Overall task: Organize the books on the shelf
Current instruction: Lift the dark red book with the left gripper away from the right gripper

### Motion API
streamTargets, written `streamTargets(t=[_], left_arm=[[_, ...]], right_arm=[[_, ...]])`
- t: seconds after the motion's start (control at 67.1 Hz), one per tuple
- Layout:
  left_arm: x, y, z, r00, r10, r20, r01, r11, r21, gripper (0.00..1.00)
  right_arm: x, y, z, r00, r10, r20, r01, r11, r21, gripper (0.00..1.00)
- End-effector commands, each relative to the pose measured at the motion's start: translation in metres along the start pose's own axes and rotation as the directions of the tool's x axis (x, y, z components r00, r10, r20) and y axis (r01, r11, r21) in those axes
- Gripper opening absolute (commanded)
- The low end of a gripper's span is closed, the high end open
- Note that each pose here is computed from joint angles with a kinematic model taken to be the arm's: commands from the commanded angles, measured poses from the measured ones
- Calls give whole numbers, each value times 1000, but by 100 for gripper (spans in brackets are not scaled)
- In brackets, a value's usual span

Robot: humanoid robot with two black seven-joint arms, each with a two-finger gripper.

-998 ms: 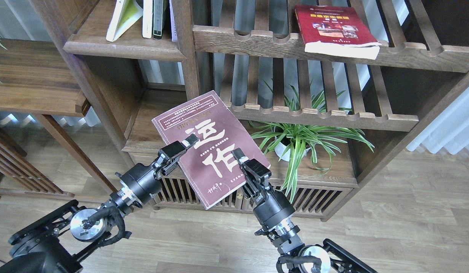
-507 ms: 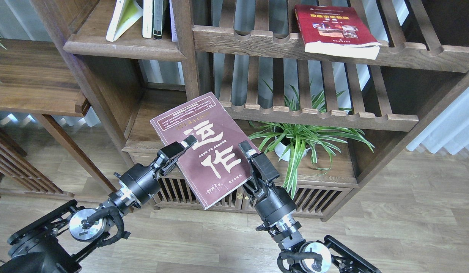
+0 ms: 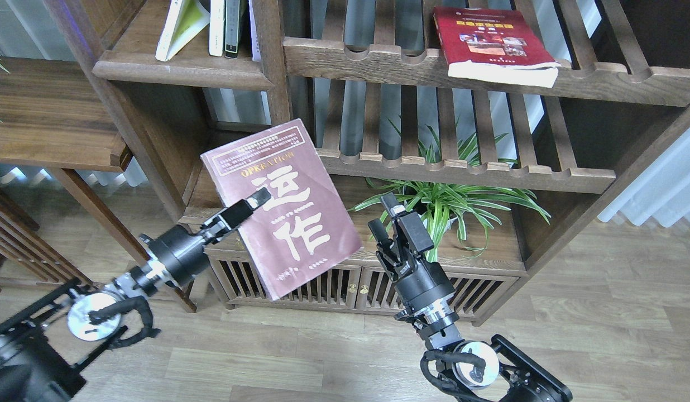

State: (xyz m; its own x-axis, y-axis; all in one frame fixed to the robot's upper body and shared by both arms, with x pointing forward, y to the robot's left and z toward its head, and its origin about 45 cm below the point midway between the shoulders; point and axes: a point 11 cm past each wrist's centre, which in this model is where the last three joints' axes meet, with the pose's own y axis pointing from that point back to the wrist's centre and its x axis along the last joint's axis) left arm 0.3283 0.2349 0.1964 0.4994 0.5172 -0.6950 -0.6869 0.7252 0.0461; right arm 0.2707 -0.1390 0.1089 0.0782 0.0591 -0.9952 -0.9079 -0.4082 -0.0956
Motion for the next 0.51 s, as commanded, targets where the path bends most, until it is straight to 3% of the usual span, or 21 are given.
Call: streamTargets(t=[0.0,0.492], left_arm=[[2,15,27,997,23,74,-22,1000,-18,8],[-1,51,133,966,108,234,-48,967,-249,9]], right_arm=[[4,2,-1,1000,13,-3,-13,1000,1,98],[16,3,-8,998,50,-31,-50,999,8,98]])
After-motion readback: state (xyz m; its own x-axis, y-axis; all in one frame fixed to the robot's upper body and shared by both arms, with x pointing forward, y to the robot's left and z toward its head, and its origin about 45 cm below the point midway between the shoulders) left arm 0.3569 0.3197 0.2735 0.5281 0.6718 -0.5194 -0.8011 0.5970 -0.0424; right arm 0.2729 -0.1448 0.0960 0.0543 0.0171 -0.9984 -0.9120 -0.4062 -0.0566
